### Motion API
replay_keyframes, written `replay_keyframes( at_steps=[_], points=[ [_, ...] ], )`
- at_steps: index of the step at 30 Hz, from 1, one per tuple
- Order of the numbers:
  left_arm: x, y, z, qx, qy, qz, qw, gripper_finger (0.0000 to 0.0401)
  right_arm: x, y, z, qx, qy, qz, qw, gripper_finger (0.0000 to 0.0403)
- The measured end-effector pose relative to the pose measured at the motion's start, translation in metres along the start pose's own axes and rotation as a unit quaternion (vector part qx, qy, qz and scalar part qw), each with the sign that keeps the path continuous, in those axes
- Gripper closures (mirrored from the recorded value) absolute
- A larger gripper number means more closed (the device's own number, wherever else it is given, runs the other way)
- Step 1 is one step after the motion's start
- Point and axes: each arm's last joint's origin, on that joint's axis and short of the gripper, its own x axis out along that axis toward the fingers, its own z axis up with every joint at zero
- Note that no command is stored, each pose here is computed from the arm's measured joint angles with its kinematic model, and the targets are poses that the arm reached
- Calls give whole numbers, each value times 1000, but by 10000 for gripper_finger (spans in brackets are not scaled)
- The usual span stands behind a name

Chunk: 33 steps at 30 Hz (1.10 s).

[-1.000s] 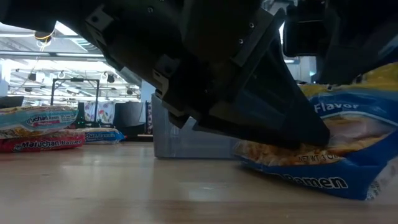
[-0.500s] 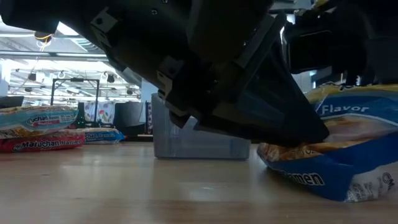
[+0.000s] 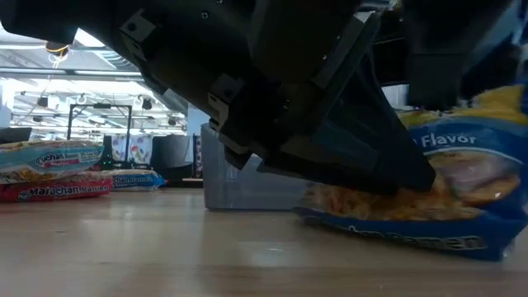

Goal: Sort Maruchan noodles
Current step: Put the blue noodle pack into the transparent bin

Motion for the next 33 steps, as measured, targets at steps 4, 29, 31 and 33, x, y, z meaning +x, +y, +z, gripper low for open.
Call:
replay_keyframes(
  at_steps=[4, 29, 31, 33],
  points=[
    [1, 1, 1, -2, -3, 3, 1000, 293, 1, -2, 2, -4, -37, -18, 999, 127],
    [-42, -20, 19, 41, 18, -25, 999, 293, -6, 3, -3, -148, -17, -21, 989, 359],
    [-60, -23, 25, 59, 42, -26, 997, 293, -10, 5, -2, -164, -14, -10, 986, 360],
    [-76, -24, 28, 72, 67, -22, 995, 293, -16, 10, -1, -185, -15, 3, 983, 358]
  ],
)
